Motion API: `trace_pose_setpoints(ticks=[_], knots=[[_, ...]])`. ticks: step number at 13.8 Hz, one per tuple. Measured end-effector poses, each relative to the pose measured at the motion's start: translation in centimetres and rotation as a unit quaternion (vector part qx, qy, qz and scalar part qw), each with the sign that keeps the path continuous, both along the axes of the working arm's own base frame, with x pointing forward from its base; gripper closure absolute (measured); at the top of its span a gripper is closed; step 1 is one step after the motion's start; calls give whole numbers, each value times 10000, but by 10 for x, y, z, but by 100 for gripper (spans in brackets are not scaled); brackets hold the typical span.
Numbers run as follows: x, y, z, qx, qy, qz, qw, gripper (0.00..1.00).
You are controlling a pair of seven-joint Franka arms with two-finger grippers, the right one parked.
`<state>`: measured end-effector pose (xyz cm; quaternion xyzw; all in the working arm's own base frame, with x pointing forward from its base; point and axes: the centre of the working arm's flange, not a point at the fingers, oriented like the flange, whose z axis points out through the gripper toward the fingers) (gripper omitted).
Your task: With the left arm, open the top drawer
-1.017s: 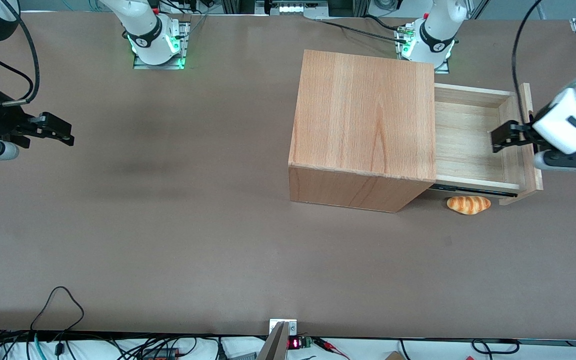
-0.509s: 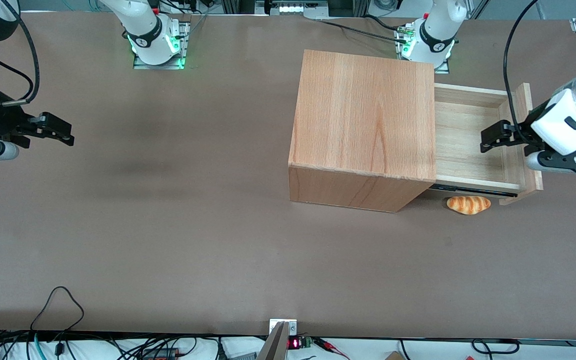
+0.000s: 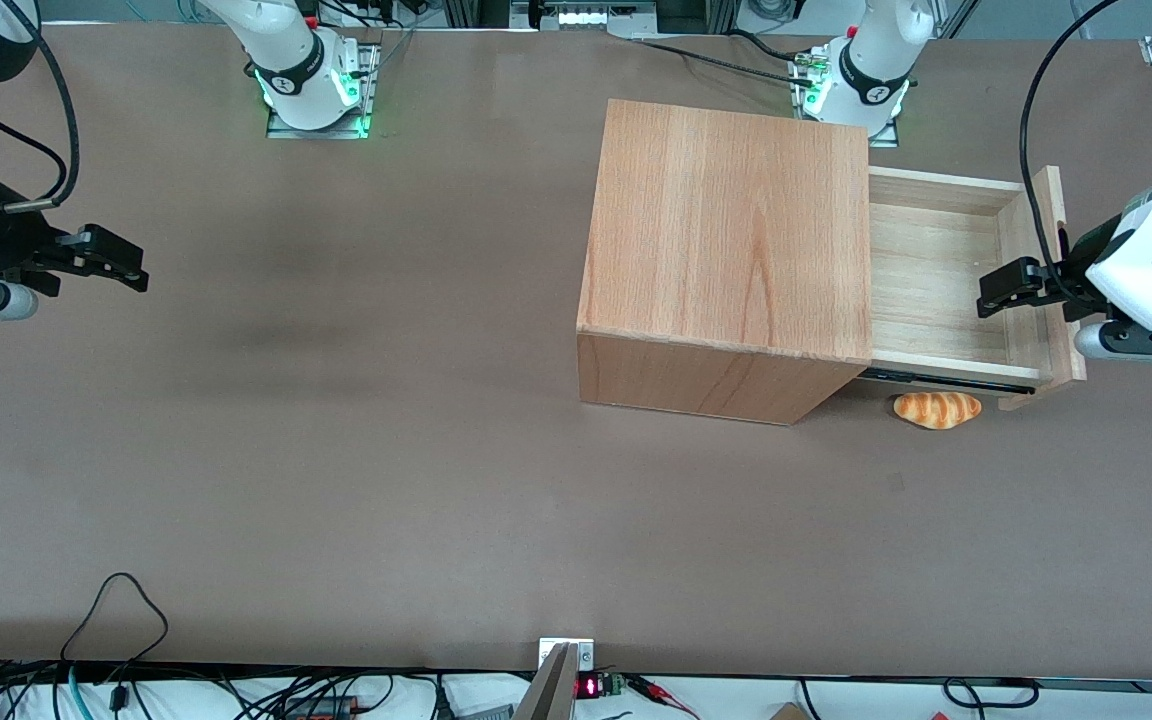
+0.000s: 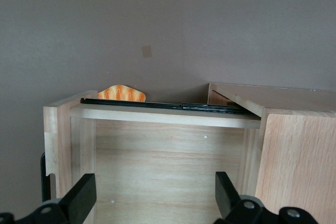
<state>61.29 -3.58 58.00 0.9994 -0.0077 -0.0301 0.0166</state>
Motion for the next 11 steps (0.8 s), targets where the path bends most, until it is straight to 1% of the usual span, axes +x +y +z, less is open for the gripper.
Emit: trace_pose_setpoints(ticks=[2, 6, 11], knots=[[0, 5, 0, -2, 17, 118, 9999, 0], [0, 28, 1, -136, 26, 252, 9996, 0], [-5, 3, 6, -127, 28, 47, 9999, 0]])
